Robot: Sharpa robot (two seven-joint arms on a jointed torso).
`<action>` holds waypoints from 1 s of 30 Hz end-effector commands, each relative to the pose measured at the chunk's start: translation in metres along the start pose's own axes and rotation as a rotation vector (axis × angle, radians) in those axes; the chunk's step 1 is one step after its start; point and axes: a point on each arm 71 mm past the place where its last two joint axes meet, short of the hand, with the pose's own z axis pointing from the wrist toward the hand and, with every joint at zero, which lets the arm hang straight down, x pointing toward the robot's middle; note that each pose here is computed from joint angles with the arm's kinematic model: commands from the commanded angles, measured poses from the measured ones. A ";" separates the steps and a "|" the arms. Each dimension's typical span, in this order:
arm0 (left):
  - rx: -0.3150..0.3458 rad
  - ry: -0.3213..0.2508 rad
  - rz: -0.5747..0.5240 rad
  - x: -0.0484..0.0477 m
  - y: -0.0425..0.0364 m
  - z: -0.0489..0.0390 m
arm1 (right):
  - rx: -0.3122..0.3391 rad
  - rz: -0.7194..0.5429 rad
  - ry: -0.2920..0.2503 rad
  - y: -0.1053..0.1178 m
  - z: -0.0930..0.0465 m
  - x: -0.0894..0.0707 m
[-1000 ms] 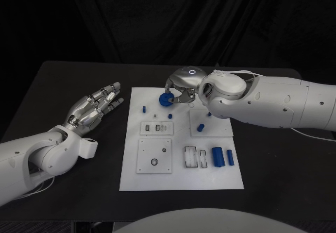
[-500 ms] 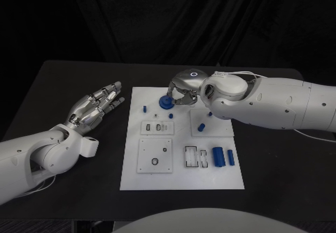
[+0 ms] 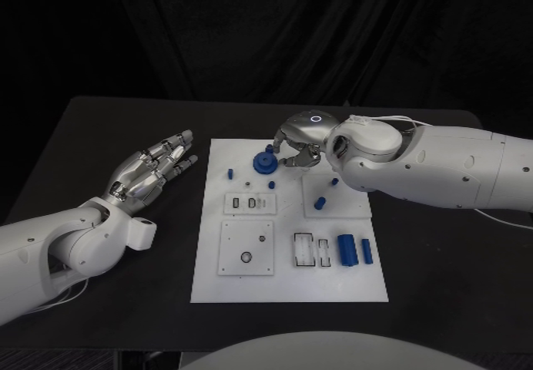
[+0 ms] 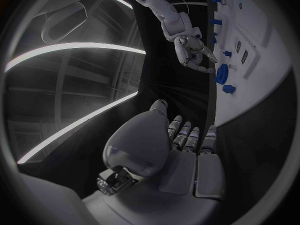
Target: Assemble the parts on the task board
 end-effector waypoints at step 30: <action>0.126 0.006 -0.005 0.0007 -0.0102 -0.0015 | 0.287 0.017 -0.085 -0.097 -0.130 -0.025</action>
